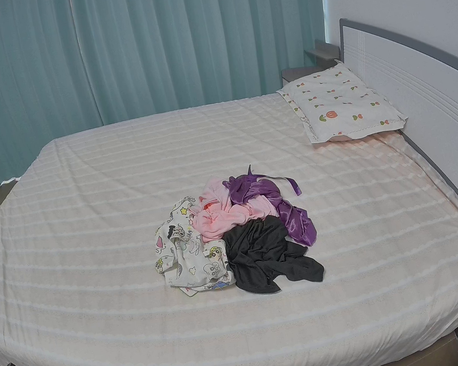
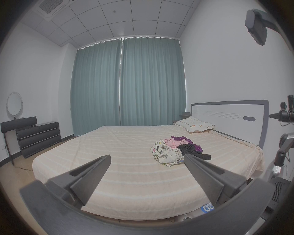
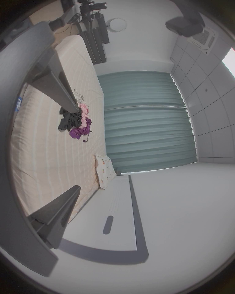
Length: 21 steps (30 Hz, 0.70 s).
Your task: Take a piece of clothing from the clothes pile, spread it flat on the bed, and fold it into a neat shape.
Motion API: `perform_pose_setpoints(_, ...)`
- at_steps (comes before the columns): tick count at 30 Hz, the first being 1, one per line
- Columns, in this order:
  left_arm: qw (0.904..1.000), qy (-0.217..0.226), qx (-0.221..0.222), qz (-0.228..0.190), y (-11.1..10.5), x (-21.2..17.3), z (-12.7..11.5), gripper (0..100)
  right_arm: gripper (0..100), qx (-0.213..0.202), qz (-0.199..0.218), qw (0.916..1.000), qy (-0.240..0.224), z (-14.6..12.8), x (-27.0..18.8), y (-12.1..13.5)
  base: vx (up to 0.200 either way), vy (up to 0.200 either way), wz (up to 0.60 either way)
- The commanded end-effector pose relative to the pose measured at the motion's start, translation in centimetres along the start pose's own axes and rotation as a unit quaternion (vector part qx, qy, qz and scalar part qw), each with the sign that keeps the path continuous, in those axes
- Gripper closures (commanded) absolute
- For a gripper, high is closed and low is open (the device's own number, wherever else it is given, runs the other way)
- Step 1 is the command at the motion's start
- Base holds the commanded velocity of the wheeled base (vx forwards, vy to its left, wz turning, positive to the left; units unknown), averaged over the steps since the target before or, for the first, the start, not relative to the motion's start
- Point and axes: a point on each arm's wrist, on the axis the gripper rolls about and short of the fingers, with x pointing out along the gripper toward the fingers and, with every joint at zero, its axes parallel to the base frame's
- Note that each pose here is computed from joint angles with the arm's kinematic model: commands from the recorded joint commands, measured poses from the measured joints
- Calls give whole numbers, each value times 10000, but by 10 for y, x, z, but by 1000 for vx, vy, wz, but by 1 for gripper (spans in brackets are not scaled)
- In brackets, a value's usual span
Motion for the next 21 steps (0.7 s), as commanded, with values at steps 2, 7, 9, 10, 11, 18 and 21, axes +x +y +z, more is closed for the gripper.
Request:
perform_pose_setpoints(2, 10000, 30, 32, -2, 0, 1, -4, 0, 0, 778, 569, 9733, 2084, 31, 136, 10, 0, 0, 0)
perform_pose_setpoints(7, 10000, 91, -2, -19, 0, 1, -4, 0, 0, 856, 617, 9616, 2533, -1, 215, 20, 0, 0, 0)
perform_pose_setpoints(9, 9999, 106, -10, -26, 0, 2, -4, 0, 0, 862, 588, 9614, 2544, -13, 238, 22, 0, 0, 0)
perform_pose_setpoints(10, 9999, 106, -10, -26, 0, 2, -4, 0, 0, 902, 525, 9612, 2555, -25, 257, 23, 0, 0, 0)
perform_pose_setpoints(11, 9999, 99, -10, -26, 0, 2, -4, 0, 0, 918, 444, 9609, 2573, -33, 268, 23, 0, 0, 0)
perform_pose_setpoints(18, 9999, 122, -18, -27, 0, 2, -4, 0, 0, 1098, 135, 9547, 2761, -84, 320, 39, 0, 0, 0)
perform_pose_setpoints(21, 9999, 129, -19, -42, 0, 2, -4, 0, 0, 1230, 98, 9520, 2800, -97, 336, 51, 0, 0, 0)
